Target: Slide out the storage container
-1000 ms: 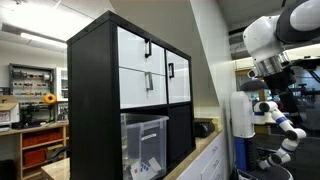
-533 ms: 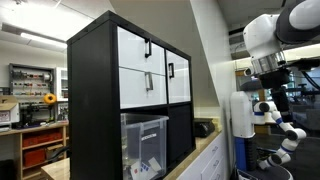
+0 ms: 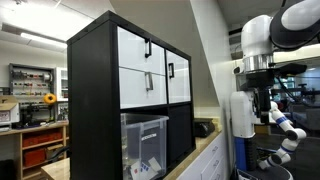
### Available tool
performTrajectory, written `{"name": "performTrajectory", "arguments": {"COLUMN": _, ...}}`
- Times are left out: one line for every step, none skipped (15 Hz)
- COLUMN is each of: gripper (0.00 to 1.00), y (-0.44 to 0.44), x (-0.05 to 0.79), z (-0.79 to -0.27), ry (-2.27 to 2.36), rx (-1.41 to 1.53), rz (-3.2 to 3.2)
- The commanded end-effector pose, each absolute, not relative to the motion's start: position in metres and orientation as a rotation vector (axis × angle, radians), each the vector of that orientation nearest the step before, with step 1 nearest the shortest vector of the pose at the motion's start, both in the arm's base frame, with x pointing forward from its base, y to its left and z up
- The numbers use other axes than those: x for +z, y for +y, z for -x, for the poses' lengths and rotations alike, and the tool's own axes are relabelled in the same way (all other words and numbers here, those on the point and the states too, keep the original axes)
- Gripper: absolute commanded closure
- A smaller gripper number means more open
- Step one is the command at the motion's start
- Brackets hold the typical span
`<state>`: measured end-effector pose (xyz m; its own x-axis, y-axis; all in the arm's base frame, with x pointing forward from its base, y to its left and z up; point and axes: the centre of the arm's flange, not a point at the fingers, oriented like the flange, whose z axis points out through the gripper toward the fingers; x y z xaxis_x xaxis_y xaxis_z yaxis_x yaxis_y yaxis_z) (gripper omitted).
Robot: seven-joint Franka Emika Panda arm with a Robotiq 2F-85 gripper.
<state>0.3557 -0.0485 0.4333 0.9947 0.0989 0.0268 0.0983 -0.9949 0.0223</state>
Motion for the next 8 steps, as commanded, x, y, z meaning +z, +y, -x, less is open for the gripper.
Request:
{"name": "performTrajectory", "arguments": {"gripper": 0.00, "y": -0.038, "x": 0.426, "z": -0.384, "ry": 0.427, "rx": 0.108, "rz": -3.138}}
{"name": "performTrajectory", "arguments": {"gripper": 0.00, "y": -0.033, "x": 0.424, "z": -0.390, "ry": 0.496, "rx": 0.122, "rz": -3.127}}
{"name": "performTrajectory", "arguments": {"gripper": 0.00, "y": -0.028, "x": 0.422, "z": -0.396, "ry": 0.563, "rx": 0.131, "rz": -3.117}}
{"name": "performTrajectory", "arguments": {"gripper": 0.00, "y": -0.023, "x": 0.419, "z": -0.403, "ry": 0.626, "rx": 0.138, "rz": -3.104}}
{"name": "performTrajectory", "arguments": {"gripper": 0.00, "y": -0.018, "x": 0.418, "z": -0.408, "ry": 0.682, "rx": 0.146, "rz": -3.092}}
{"name": "performTrajectory", "arguments": {"gripper": 0.00, "y": -0.013, "x": 0.417, "z": -0.413, "ry": 0.741, "rx": 0.156, "rz": -3.080}}
{"name": "performTrajectory", "arguments": {"gripper": 0.00, "y": -0.009, "x": 0.415, "z": -0.418, "ry": 0.796, "rx": 0.163, "rz": -3.068}}
{"name": "performTrajectory", "arguments": {"gripper": 0.00, "y": -0.005, "x": 0.415, "z": -0.423, "ry": 0.845, "rx": 0.174, "rz": -3.054}}
